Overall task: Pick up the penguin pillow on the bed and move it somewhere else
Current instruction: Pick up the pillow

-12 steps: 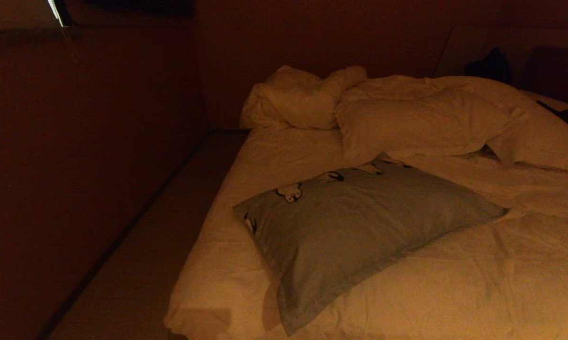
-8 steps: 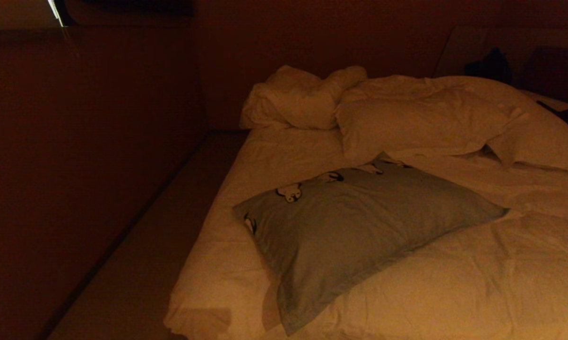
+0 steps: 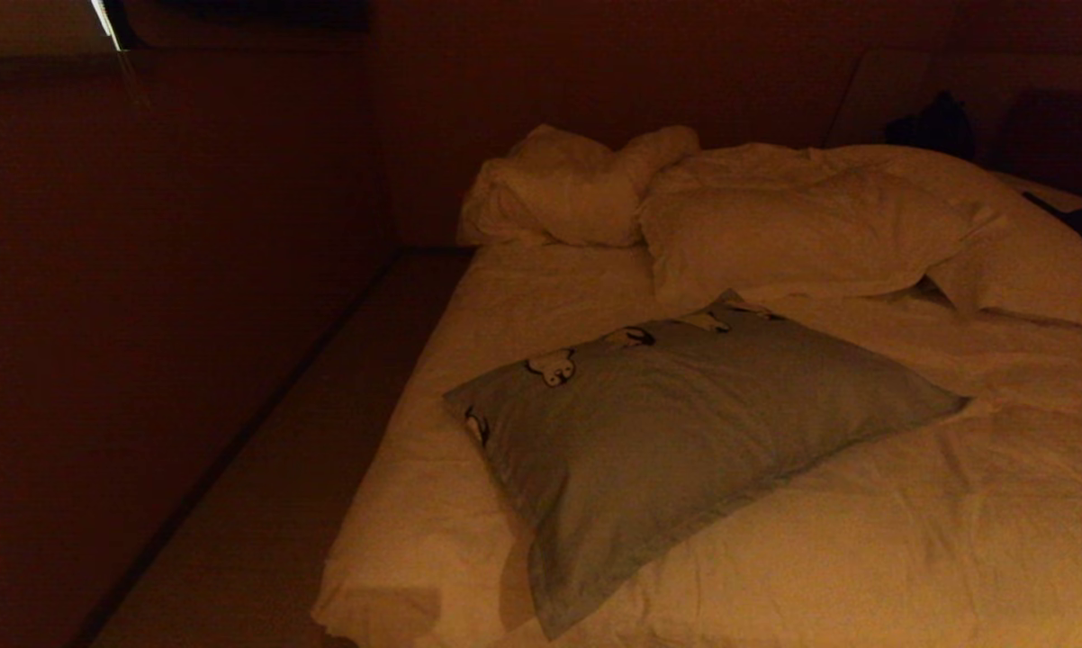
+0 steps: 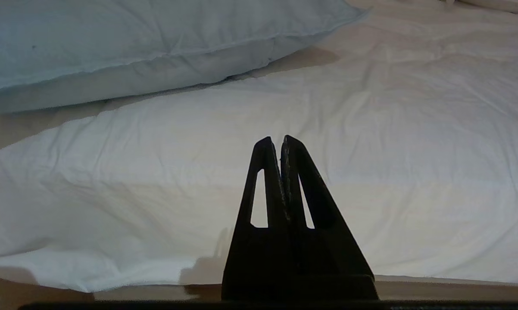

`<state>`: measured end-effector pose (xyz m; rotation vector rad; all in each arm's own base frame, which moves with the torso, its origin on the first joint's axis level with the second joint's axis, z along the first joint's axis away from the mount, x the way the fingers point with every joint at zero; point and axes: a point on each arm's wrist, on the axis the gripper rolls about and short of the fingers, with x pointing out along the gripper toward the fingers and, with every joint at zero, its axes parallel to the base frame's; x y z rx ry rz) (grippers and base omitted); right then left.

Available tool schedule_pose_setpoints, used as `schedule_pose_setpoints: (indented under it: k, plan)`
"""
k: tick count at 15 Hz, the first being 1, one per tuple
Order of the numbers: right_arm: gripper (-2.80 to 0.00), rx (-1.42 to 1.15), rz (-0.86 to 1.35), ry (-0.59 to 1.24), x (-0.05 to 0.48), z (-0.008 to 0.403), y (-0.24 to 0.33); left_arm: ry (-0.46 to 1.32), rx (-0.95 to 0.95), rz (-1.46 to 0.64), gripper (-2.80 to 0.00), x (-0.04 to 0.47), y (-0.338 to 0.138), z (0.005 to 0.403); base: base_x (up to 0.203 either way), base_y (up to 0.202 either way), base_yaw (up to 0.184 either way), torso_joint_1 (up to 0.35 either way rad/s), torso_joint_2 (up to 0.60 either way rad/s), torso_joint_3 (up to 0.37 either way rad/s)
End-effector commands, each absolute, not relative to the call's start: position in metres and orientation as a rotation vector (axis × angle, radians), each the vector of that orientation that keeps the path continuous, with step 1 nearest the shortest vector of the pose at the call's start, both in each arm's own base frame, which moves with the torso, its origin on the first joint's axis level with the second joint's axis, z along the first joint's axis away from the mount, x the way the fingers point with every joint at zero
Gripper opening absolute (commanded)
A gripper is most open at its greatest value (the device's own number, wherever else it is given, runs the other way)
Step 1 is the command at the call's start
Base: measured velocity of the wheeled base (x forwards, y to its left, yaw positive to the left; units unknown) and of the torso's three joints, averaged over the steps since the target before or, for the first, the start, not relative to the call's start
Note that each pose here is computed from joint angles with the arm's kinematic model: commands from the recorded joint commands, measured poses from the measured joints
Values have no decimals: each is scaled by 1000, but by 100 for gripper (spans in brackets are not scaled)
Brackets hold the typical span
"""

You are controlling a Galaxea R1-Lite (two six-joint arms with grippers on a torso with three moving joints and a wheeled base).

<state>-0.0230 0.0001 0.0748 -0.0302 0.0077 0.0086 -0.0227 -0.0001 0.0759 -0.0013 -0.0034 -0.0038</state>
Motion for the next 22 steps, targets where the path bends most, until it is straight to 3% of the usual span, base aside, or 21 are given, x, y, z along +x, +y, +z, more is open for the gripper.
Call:
schedule_pose_setpoints:
  k: [1, 6, 10, 15, 22]
  plan:
    - [-280, -40, 14, 8, -23, 76, 0, 0, -2, -3, -280, -22, 0, 75, 0, 0, 0, 0, 0, 0]
    - [-280, -48, 78, -87, -36, 116, 2, 0, -2, -3, -280, -22, 0, 75, 0, 0, 0, 0, 0, 0]
    - [-280, -43, 111, 87, -13, 155, 2, 0, -2, -3, -280, -22, 0, 75, 0, 0, 0, 0, 0, 0]
    - [-280, -26, 169, 259, 73, 201, 4, 0, -2, -5, -280, -22, 0, 75, 0, 0, 0, 0, 0, 0]
    - [-280, 132, 235, 303, 219, 217, 20, 0, -2, -5, -280, -22, 0, 75, 0, 0, 0, 0, 0, 0]
